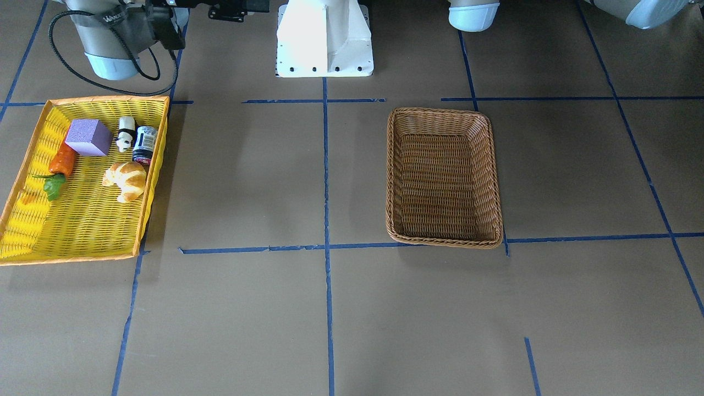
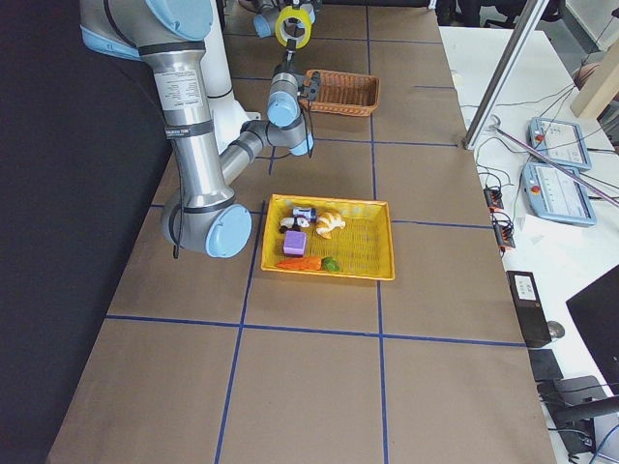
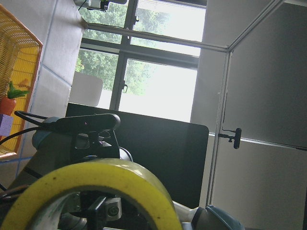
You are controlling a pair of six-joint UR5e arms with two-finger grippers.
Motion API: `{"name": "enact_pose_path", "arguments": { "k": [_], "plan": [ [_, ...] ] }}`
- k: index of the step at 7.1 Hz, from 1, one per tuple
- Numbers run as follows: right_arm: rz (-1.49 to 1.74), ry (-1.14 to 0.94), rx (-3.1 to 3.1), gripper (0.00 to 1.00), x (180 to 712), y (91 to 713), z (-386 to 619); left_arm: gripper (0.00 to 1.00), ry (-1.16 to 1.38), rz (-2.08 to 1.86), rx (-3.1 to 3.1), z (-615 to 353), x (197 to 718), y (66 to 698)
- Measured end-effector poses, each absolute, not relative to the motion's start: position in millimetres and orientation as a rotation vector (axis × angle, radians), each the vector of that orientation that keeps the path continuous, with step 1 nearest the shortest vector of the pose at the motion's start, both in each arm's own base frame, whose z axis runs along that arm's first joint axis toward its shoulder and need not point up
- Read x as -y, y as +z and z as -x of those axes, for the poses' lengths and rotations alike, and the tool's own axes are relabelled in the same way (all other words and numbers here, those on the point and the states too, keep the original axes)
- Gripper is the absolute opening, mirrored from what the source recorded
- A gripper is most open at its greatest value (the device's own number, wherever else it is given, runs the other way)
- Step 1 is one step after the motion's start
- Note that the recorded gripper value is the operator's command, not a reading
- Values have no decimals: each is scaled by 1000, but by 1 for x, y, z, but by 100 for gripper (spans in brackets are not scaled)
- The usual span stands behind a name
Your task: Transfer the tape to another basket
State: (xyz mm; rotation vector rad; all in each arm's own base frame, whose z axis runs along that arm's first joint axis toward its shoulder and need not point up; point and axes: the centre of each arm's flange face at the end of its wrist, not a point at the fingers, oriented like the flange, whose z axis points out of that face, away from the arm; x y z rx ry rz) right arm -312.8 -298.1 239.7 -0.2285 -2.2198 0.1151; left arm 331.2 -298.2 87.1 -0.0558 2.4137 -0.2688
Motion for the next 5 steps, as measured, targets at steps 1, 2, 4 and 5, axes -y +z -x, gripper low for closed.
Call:
{"name": "enact_pose_path", "arguments": {
  "k": [1,2,4,5],
  "plan": [
    [192,152,2187,100,308,258,299,0,-305,35,-2355,-334,307,103],
    [159,193,2134,100,323,274,286,0,-349,22,-2267,-341,317,116],
    [98,284,1953,100,369,294,253,0,-385,-27,-1980,-355,348,137],
    [58,310,1846,100,392,301,233,0,-337,-72,-1814,-361,364,152]
  ]
}}
